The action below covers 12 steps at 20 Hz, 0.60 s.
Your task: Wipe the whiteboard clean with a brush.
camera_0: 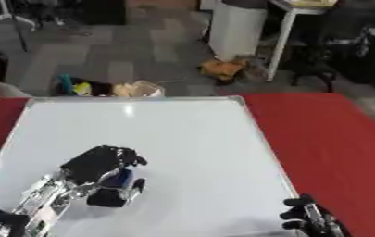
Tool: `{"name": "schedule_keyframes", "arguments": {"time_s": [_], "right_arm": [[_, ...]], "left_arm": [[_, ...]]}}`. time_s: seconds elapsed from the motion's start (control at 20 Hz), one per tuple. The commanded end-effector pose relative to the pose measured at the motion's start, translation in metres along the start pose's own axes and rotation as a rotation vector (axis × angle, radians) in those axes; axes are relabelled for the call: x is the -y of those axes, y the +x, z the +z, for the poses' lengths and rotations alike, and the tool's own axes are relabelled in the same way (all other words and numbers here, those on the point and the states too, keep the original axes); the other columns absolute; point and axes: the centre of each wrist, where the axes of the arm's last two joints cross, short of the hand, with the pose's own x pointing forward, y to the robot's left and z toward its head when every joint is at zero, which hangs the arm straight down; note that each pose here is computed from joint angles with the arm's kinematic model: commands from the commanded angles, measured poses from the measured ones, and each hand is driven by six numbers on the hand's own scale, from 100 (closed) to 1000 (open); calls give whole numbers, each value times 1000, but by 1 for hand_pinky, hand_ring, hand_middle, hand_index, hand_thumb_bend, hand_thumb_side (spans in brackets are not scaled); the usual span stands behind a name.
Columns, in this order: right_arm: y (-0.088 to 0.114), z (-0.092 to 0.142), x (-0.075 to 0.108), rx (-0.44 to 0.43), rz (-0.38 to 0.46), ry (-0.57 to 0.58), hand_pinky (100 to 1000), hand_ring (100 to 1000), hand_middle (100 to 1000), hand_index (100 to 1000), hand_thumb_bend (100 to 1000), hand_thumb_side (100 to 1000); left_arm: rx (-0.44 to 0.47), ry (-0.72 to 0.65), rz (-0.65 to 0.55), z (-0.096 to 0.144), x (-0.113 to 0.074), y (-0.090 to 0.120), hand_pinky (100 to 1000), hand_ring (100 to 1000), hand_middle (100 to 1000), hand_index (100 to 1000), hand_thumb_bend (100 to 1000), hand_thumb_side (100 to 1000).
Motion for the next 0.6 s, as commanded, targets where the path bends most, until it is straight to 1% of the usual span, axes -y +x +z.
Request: {"name": "schedule_keyframes", "arguments": {"time_s": [0.05, 0.4, 0.5, 0.6], "right_arm": [[4, -2, 4, 21, 15, 9, 597, 631, 478, 680, 100, 889], [3, -2, 4, 20, 18, 8, 597, 631, 479, 680, 100, 889], [3, -2, 5, 19, 18, 8, 597, 631, 479, 680, 100, 889], [3, -2, 5, 18, 18, 7, 598, 630, 479, 680, 100, 889]], "left_arm": [[35, 15, -4, 0, -13, 6, 610, 609, 653, 856, 100, 829], [93, 5, 39, 4, -19, 21, 614, 612, 667, 868, 100, 877], [106, 13, 54, 5, -24, 25, 617, 615, 673, 868, 100, 895], [116, 37, 78, 8, -30, 29, 639, 624, 683, 867, 100, 912]]}}
